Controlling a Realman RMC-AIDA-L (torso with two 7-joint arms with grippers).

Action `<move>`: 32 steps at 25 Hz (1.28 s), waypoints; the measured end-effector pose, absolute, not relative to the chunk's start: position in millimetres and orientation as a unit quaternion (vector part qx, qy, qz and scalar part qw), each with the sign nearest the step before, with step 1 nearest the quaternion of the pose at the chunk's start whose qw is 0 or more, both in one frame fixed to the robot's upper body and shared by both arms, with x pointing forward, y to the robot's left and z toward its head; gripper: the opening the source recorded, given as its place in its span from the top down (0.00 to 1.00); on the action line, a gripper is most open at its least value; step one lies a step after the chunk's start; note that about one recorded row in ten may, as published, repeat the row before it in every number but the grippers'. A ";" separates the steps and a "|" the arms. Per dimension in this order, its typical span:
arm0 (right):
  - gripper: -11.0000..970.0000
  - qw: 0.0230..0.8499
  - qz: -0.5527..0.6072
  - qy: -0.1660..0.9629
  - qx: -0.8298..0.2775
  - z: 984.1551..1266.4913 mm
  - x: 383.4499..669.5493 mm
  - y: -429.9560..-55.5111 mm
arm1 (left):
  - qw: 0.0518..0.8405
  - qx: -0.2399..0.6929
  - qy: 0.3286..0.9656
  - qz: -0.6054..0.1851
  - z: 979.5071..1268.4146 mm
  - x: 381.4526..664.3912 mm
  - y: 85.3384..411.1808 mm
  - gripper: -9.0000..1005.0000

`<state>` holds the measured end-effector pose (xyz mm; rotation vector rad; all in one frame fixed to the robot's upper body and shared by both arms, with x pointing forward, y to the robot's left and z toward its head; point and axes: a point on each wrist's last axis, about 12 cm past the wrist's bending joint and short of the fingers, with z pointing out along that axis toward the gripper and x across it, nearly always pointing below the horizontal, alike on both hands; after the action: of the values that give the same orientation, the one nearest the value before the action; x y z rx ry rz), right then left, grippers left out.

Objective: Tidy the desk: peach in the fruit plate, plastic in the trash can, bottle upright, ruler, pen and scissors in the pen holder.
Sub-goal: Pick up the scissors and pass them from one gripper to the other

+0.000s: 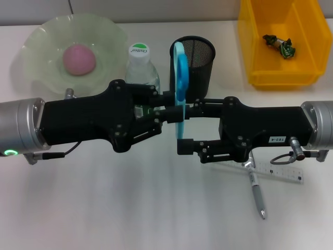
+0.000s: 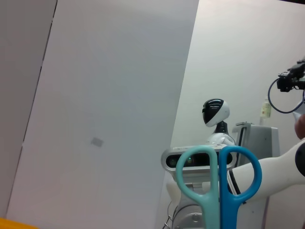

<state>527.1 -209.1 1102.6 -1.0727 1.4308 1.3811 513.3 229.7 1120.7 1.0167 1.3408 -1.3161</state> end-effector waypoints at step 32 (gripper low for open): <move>0.44 0.425 0.552 0.567 -0.440 1104.0 524.6 -210.7 | 0.477 0.430 0.556 -0.527 1113.1 513.2 223.9 0.71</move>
<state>524.6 -210.7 1104.0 -1.1003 1.4168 1.3812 513.2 223.9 1113.1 1.0500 1.3590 -1.2879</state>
